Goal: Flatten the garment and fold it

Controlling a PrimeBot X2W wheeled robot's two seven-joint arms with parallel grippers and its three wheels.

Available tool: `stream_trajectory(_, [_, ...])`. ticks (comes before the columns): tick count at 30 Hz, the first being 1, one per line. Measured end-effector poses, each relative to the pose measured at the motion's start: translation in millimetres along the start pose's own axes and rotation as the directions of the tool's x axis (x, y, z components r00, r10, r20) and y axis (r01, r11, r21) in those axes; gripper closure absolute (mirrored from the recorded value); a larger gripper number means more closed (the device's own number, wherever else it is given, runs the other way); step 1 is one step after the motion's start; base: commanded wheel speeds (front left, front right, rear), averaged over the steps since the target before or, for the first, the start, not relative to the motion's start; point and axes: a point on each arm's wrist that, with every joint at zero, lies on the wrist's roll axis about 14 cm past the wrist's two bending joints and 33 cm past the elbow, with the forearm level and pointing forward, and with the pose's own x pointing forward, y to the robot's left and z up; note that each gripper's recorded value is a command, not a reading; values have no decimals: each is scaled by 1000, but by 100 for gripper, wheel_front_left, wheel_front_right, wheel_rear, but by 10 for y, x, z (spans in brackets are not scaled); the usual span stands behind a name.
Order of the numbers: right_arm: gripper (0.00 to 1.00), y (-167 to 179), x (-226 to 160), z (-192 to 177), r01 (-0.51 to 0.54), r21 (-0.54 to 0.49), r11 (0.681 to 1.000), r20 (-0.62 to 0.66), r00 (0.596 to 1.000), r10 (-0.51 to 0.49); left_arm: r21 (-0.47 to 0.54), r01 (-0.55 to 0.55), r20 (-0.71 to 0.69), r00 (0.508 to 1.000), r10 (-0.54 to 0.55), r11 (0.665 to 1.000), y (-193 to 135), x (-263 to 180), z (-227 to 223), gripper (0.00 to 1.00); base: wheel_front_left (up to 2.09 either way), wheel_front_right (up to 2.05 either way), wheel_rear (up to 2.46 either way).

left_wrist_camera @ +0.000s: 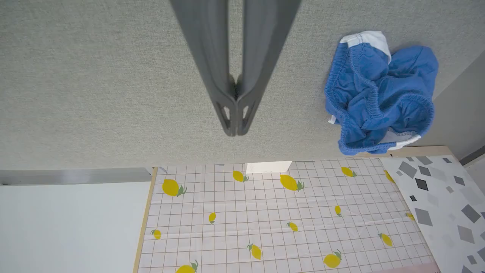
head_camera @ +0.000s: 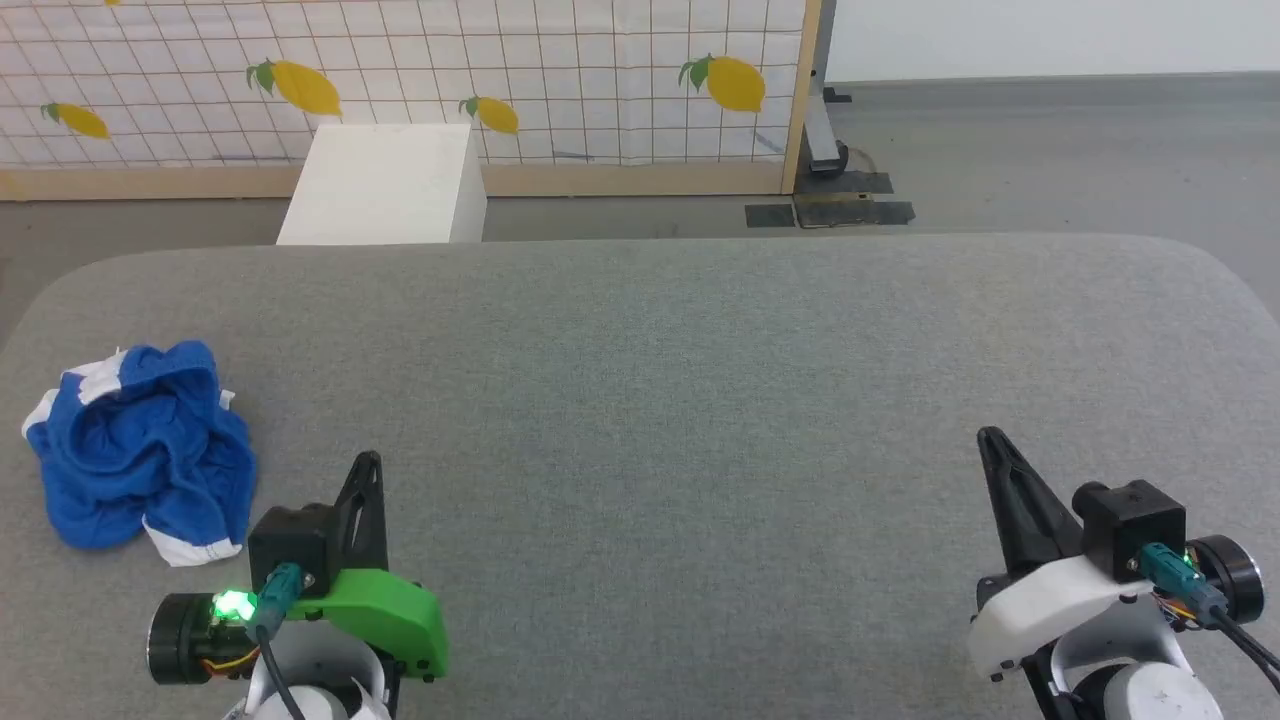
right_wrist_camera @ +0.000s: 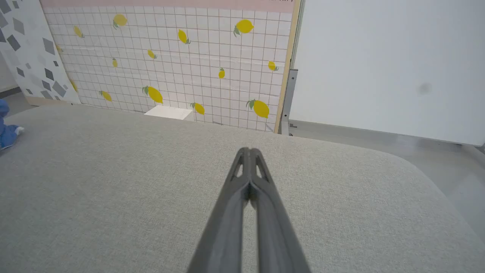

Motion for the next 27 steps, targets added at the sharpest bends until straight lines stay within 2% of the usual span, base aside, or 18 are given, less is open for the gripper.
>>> stream_trajectory(7, [100,0,0,0,0,0,1000,0,1000,0,0,0,0,1000,0,1000,0,0,0,100,0,0,0])
stream_trajectory(8, [0,-1,0,0,0,0,1000,0,1000,0,0,0,0,1000,0,1000,0,0,0,0,0,0,0])
stream_trajectory(27, [0,-14,-5,-39,5,34,999,4,1000,-5,-19,2,1,1000,-2,1000,-9,-8,-43,0,0,0,0])
